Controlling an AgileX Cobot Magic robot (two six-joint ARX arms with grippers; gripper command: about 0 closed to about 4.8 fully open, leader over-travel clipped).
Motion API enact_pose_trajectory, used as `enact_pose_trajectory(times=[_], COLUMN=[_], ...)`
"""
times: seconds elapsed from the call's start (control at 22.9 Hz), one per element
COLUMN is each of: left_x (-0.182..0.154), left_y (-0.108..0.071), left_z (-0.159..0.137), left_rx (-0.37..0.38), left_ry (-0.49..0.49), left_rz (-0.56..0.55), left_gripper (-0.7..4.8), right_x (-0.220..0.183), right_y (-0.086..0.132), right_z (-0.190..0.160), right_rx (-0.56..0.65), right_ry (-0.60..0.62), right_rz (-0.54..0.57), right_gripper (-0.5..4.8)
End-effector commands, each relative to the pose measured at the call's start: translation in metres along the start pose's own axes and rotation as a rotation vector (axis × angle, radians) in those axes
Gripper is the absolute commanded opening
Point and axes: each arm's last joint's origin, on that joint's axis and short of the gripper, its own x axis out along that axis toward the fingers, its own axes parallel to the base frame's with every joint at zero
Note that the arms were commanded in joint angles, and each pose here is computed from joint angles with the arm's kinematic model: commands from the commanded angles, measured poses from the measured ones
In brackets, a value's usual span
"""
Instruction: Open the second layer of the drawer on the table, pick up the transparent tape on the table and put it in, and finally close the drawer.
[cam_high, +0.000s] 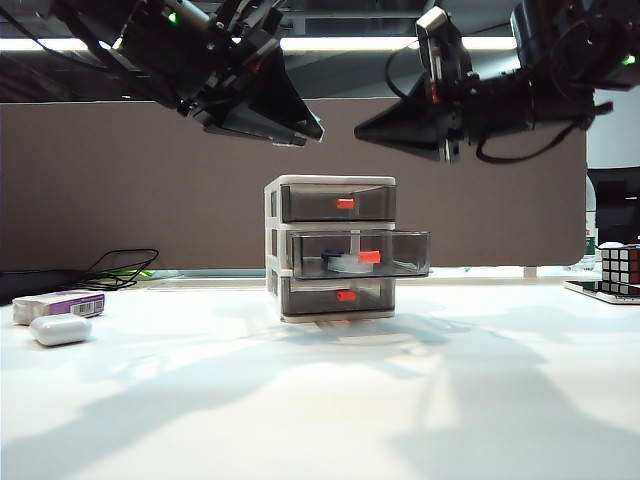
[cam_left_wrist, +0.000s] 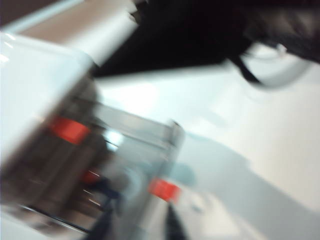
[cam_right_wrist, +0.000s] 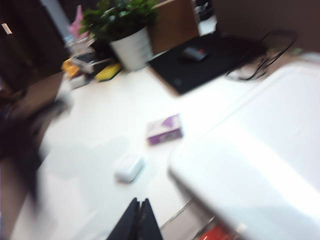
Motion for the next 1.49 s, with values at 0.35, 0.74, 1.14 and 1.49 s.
enact_pose_trajectory(times=[0.35,0.74,1.14,1.49], left_x=[0.044,0.065,0.067,0.069], left_y=[0.001,0.009,0.013,0.023], left_z=[-0.039,-0.049,-0.048,-0.039], left_rx=[-0.056,-0.088,-0.073,-0.027], left_ry=[0.144,0.100,0.094,0.012], left_rz=[-0.144,-0.127,0.001,0.206], left_gripper=[-0.06,-0.06,-0.06,-0.06], right_x=[0.024,0.067,0.070,0.070], right_y=[-0.011,-0.048,-0.053,-0.053], right_z=[0.063,0.041,0.028,0.028], right_rx=[-0.098,-0.012,0.045,0.036], right_ry=[-0.098,-0.017,0.036,0.040], right_rz=[-0.203,-0.191,-0.228,-0.229], right_gripper=[-0.05,-0.05,-0.05,-0.05])
